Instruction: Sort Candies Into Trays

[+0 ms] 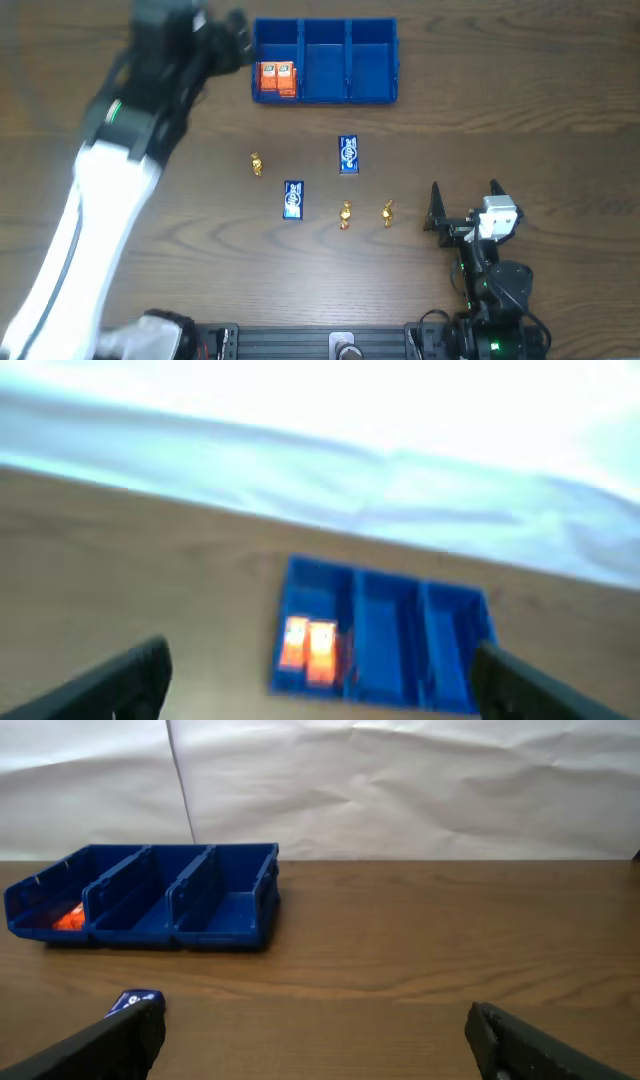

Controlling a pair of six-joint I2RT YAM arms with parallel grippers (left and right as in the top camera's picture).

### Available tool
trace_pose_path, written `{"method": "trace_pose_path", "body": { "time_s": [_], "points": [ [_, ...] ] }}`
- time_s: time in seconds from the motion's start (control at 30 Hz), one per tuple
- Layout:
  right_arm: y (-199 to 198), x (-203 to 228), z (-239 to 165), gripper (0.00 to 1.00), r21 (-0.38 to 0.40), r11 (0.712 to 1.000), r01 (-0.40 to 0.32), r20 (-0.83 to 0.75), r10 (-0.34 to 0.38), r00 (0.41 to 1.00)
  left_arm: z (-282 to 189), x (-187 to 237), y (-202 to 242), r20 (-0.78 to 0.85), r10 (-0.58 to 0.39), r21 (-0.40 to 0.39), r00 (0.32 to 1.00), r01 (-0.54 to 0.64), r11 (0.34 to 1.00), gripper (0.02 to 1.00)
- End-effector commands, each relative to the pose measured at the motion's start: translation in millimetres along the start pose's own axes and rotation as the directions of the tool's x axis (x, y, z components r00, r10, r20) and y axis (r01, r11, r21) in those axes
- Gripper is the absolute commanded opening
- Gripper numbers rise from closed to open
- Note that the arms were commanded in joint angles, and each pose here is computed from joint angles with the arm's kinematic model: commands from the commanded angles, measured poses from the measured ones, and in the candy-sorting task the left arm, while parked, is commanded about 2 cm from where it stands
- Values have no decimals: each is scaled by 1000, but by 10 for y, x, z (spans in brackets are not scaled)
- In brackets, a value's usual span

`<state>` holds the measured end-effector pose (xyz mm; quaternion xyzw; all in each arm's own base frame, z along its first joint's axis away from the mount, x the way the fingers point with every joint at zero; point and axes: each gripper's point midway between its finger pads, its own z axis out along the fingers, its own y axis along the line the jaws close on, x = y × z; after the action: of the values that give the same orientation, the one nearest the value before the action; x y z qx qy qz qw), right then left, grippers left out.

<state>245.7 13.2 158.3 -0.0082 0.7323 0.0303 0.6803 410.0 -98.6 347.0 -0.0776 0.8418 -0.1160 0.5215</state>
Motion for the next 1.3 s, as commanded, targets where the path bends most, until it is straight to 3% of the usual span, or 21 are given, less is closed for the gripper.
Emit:
{"method": "trace_pose_path", "body": {
  "time_s": [0.03, 0.17, 0.3, 0.5, 0.67, 1.1, 1.17, 1.23, 1.27, 1.3],
  "points": [
    [9, 20, -1, 998, -3, 1000, 12, -5, -12, 1000, -609, 419, 645, 131, 0, -60, 991, 8, 998, 961],
    [9, 20, -1, 998, -2, 1000, 12, -5, -12, 1000, -1070, 804, 933, 362, 75, -8, 929, -77, 997, 1000],
    [9, 20, -1, 998, -3, 1000, 12, -5, -12, 1000, -1119, 1224, 1108, 464, 83, -4, 882, -92, 996, 998],
    [9, 20, -1, 998, -2, 1000, 12, -5, -12, 1000, -874, 1878, 1268, 471, 83, 23, 878, -106, 994, 996],
    [9, 20, -1, 998, -3, 1000, 12, -5, -12, 1000, -688, 2330, 1406, 295, 94, -10, 951, -96, 995, 996],
    [7, 19, -1, 998, -1, 1000, 13, -5, -13, 1000, -683, 2347, 1418, 288, 95, -16, 953, -94, 995, 998],
    [-86, -12, -3, 998, 53, 999, 12, 7, -13, 1000, -683, 2347, 1418, 288, 95, -16, 953, -94, 995, 998],
    [-90, -49, -4, 998, 56, 998, 5, 22, -6, 1000, -683, 2347, 1418, 288, 95, -16, 953, -94, 995, 998],
    [-90, -64, -4, 998, 55, 998, -36, 31, 34, 999, -683, 2347, 1418, 288, 95, -16, 953, -94, 995, 998],
    [-88, -116, -6, 998, 49, 991, -124, 56, 121, 991, -683, 2347, 1418, 288, 95, -16, 953, -94, 995, 998]
  ]
}}
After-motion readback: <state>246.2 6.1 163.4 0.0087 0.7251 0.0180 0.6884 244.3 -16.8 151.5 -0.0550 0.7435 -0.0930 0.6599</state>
